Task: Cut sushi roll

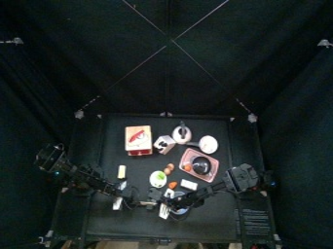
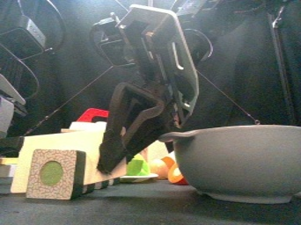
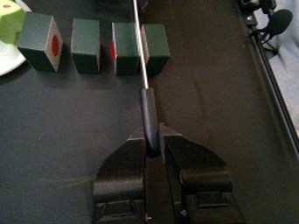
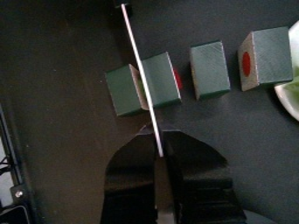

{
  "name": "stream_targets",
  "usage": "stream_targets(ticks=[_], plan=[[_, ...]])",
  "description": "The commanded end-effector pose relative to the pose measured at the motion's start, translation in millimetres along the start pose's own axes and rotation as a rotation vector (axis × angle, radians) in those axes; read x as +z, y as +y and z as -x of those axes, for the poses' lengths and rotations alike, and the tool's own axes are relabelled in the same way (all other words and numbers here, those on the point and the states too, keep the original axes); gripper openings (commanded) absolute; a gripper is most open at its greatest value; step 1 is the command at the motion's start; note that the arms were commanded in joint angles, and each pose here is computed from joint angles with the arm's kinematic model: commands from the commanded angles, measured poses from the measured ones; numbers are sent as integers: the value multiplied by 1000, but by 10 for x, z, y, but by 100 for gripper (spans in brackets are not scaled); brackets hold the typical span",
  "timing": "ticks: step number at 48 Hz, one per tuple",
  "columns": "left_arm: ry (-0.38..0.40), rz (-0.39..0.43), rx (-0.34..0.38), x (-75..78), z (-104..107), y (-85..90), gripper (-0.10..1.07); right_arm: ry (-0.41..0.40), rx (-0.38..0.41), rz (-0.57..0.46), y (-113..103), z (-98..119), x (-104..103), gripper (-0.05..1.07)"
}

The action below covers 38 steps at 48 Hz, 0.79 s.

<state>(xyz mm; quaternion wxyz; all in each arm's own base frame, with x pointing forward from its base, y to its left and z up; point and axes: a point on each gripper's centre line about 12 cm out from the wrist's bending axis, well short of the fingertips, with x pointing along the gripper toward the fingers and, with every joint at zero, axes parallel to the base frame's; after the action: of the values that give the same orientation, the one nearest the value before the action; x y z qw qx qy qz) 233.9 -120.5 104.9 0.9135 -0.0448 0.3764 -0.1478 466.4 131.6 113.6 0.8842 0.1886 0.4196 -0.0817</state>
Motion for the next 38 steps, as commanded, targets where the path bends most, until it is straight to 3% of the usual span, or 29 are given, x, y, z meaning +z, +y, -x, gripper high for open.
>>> stream_targets(ticks=[1, 12, 18, 25, 38], plan=[[-18, -9, -26, 59, -6, -102, 41, -30, 28, -19, 88, 102, 128, 4], [-47, -13, -38, 152, 18, -141, 41, -41, 33, -10, 139, 172, 156, 4], [-121, -16, -55, 315, 159, -148, 41, -84, 22, 31, 109, 290, 291, 4], [-229, 22, -39, 516, 381, -28, 41, -124, 15, 50, 52, 397, 428, 4], [-246, 35, -19, 512, 429, 51, 41, -126, 7, 46, 3, 396, 452, 4]])
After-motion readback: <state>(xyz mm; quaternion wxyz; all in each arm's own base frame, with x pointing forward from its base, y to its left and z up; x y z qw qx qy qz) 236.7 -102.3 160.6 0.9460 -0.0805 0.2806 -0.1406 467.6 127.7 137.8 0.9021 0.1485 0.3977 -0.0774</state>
